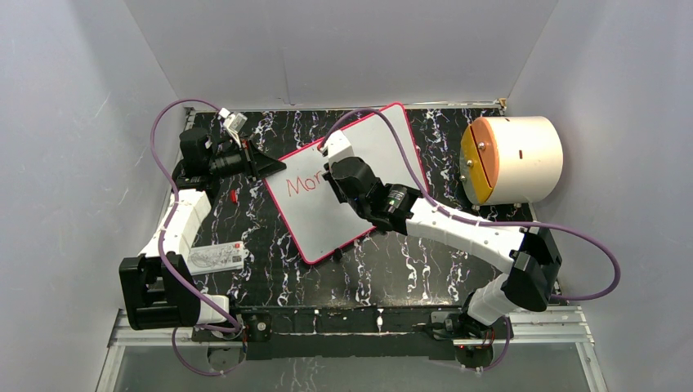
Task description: Write a sentence on the whiteboard
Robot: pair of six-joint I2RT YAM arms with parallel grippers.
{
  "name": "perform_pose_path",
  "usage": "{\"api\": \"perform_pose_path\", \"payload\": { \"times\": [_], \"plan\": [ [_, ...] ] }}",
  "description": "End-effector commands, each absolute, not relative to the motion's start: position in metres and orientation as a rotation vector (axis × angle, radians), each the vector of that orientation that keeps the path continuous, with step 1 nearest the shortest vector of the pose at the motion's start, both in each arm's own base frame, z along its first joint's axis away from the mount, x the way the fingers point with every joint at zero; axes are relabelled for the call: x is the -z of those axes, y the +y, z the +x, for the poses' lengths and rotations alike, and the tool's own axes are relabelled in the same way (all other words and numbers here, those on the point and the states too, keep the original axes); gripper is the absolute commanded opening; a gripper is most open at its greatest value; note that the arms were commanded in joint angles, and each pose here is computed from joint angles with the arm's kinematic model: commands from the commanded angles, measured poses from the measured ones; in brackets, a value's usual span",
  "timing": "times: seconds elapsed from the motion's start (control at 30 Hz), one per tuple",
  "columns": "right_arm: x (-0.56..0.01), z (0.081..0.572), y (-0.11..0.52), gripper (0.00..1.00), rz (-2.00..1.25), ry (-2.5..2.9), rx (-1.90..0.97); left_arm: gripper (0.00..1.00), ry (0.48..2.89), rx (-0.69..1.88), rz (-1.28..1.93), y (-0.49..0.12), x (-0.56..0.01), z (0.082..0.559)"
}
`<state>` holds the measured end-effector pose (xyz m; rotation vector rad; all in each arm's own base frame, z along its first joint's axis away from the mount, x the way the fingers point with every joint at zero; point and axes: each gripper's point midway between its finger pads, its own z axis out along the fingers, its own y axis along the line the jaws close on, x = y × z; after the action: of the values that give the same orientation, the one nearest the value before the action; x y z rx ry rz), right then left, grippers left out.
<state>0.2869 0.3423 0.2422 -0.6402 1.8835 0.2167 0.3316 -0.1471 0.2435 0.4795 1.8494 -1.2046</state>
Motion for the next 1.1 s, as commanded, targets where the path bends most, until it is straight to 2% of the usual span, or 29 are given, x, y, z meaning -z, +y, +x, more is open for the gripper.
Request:
{"api": "perform_pose_path", "payload": {
  "times": [0.0,0.43,1.07],
  "plan": [
    [-0.263,0.297,0.353,0.00,-0.599,1.813,-0.265,0.00,1.970,1.254,0.455,-0.155,-0.210,0.319],
    [-0.252,0.286,0.362,0.00,-0.695,1.846,-0.317,0.00,1.971,1.251,0.453,-0.155,-0.210,0.320],
    [-0.223,0.272,0.343,0.00,-0.770,1.941,-0.259,0.00,1.969,1.244,0.456,-0.155,-0.210,0.320]
  ]
}}
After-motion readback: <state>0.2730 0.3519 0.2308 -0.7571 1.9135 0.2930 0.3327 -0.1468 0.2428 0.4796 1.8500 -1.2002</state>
